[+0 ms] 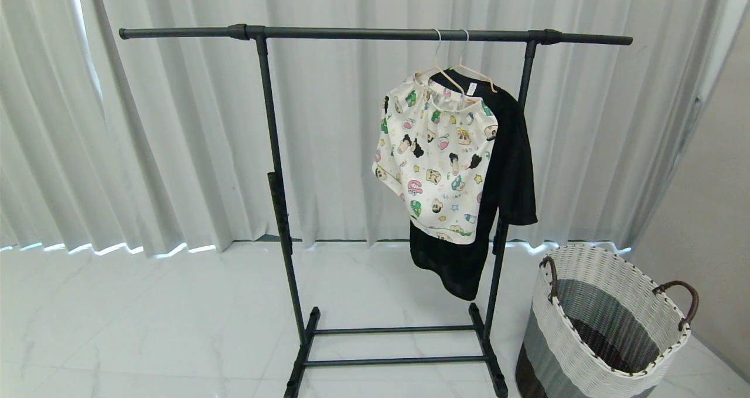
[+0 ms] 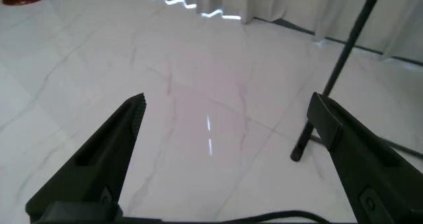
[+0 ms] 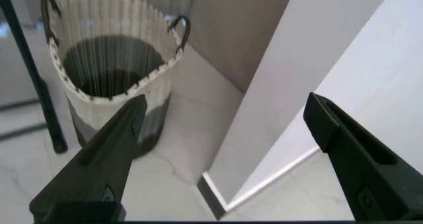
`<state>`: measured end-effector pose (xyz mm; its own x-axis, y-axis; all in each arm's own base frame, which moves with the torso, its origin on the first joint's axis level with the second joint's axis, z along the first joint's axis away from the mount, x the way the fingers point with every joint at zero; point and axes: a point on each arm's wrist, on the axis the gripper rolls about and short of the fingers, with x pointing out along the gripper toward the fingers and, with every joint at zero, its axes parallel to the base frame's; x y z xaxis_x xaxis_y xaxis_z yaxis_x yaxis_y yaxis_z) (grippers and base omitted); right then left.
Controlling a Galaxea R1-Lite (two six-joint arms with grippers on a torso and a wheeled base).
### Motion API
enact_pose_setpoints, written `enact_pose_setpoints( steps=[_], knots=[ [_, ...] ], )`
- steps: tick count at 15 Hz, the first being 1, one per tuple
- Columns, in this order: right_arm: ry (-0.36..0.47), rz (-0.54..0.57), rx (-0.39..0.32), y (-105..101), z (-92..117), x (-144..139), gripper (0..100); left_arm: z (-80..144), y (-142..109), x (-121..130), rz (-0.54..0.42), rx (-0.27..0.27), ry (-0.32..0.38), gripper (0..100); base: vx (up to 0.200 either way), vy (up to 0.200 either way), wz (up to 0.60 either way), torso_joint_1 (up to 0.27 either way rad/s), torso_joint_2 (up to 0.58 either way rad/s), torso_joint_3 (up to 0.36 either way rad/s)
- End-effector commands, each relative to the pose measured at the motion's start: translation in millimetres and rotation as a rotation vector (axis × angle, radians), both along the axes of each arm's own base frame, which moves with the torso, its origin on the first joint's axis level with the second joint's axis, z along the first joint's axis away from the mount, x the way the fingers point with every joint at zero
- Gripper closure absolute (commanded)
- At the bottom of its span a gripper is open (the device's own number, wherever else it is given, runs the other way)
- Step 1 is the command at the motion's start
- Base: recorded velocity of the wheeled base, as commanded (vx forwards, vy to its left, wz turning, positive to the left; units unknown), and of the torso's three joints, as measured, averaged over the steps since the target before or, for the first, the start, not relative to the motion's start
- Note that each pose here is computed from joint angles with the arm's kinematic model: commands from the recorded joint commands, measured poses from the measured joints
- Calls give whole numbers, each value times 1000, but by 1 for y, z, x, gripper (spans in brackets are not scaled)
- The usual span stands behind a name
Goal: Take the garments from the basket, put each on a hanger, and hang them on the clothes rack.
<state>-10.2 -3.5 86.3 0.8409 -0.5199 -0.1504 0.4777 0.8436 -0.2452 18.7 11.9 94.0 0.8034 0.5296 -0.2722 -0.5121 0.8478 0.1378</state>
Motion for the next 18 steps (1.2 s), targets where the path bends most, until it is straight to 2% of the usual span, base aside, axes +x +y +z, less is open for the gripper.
enact_pose_setpoints(
  steps=[1, 2, 10, 11, 12, 13, 14, 15, 17, 18],
  knots=[
    [-115, 1, -9, 2, -2, -9, 0, -16, -2, -41, -153, 34, -258, 0, 0, 0, 0, 0, 0, 0],
    [-141, -13, -3, 3, -3, -11, 0, -16, -4, -44, -198, 49, -290, 0, 0, 0, 0, 0, 0, 0],
    [-284, -104, -6, 4, -2, -15, 0, -15, -5, -44, -243, 51, -289, 0, 0, 0, 0, 0, 0, 0],
    [-279, -105, -11, 4, -2, -15, 0, -16, -6, -43, -298, 82, -272, 0, 0, 0, 0, 0, 0, 0],
    [-276, -105, -15, 4, -2, -15, 0, -16, -7, -43, -358, 81, -272, 0, 0, 0, 0, 0, 0, 0],
    [-271, -97, -22, 4, -2, -15, 0, -16, -12, -42, -585, 50, -282, 0, 0, 0, 0, 0, 0, 0],
    [-273, -94, -24, 4, -1, -15, 0, -19, -14, -42, -657, 48, -269, 0, 0, 0, 0, 0, 0, 0],
    [-273, -88, -24, 4, -1, -15, 0, -20, -13, -42, -648, 45, -267, 0, 0, 0, 0, 0, 0, 0],
    [-270, 33, -14, 6, -2, -14, 0, -20, -13, -42, -642, 7, -275, 0, 0, 0, 0, 0, 0, 0],
    [-269, 56, -13, 7, -2, -13, 0, -20, -13, -42, -637, -7, -279, 0, 0, 0, 0, 0, 0, 0]
  ],
)
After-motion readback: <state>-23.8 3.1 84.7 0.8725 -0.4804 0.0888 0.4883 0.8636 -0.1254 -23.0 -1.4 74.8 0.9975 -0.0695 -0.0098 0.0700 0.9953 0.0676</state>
